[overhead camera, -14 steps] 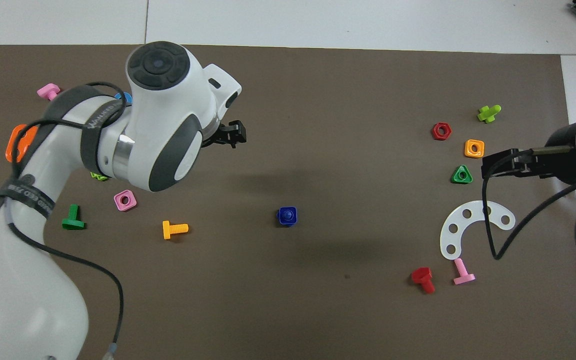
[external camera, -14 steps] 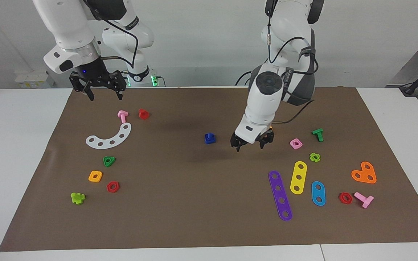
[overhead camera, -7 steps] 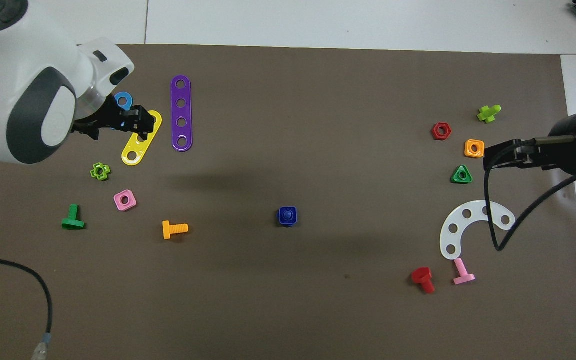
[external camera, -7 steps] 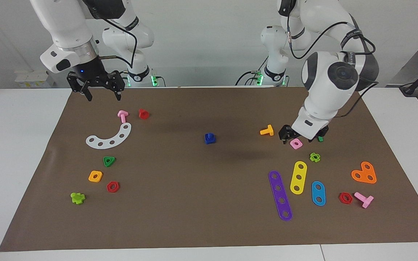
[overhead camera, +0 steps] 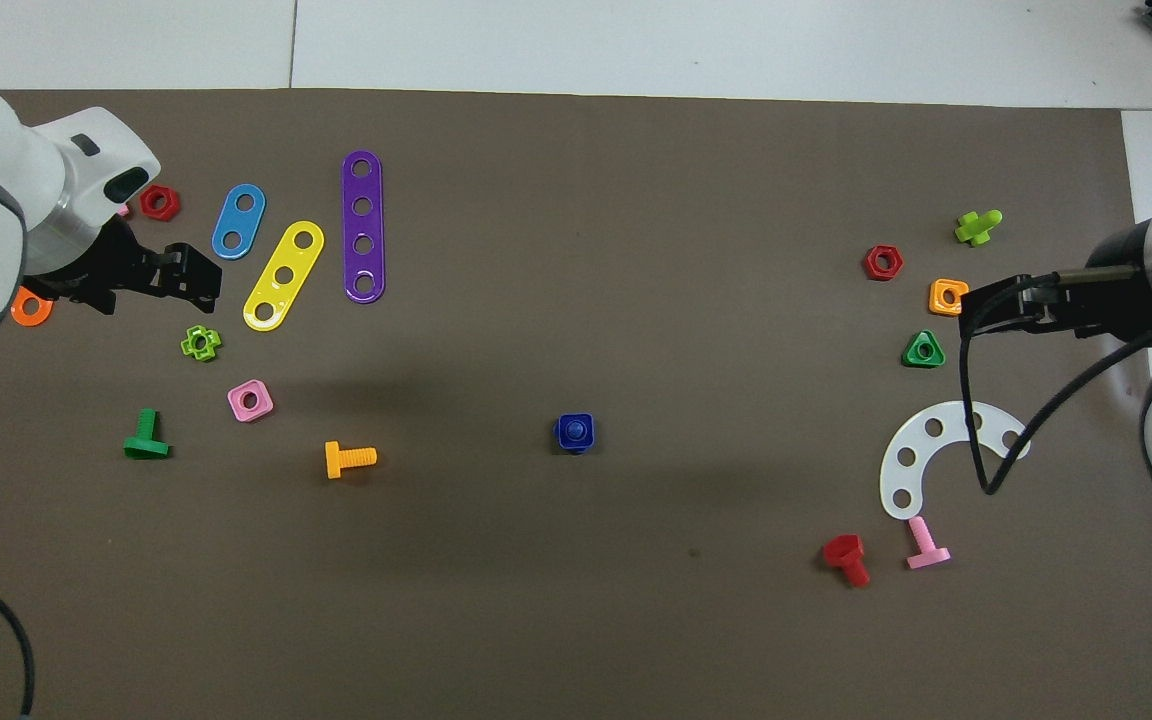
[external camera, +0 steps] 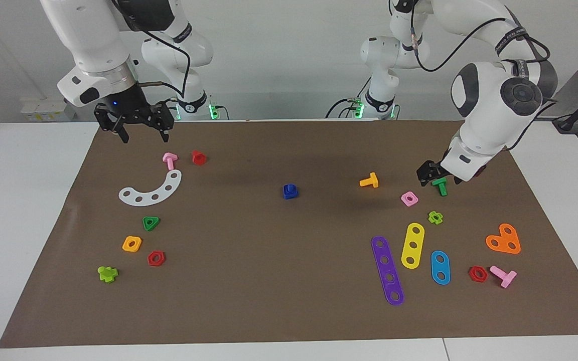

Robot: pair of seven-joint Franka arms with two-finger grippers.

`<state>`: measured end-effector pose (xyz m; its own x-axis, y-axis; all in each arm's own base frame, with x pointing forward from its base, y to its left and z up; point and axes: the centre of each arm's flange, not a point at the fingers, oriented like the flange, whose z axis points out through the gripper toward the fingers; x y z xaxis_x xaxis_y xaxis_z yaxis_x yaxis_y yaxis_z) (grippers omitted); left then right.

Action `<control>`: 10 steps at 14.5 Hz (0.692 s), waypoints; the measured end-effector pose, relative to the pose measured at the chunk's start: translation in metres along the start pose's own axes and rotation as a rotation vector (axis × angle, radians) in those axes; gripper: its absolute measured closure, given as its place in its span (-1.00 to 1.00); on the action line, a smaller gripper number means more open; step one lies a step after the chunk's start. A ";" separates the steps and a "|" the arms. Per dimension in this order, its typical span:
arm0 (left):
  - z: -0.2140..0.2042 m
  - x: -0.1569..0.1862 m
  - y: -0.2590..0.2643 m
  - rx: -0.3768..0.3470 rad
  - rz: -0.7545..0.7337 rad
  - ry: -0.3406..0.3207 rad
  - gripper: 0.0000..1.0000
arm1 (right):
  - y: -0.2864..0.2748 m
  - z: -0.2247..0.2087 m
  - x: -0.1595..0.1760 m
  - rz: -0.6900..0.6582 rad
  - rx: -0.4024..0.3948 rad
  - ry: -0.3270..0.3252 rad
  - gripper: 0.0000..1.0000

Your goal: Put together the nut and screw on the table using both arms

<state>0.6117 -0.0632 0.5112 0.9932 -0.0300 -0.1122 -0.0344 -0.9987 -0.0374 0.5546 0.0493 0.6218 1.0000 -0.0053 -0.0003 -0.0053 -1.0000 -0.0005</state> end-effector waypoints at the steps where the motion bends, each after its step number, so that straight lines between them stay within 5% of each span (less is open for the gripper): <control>1: -0.008 -0.003 -0.006 -0.003 -0.006 0.014 -1.00 | 0.000 0.000 0.000 0.000 0.000 0.000 -1.00; 10: -0.093 -0.051 -0.016 -0.020 -0.004 0.123 -1.00 | 0.000 0.000 0.000 0.000 0.000 -0.001 -1.00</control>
<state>0.5721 -0.0497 0.6103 0.9995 -0.0291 0.0110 -0.0289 -0.9994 -0.0171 0.5547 0.0494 0.6216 1.0000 -0.0053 -0.0008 -0.0053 -1.0000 -0.0005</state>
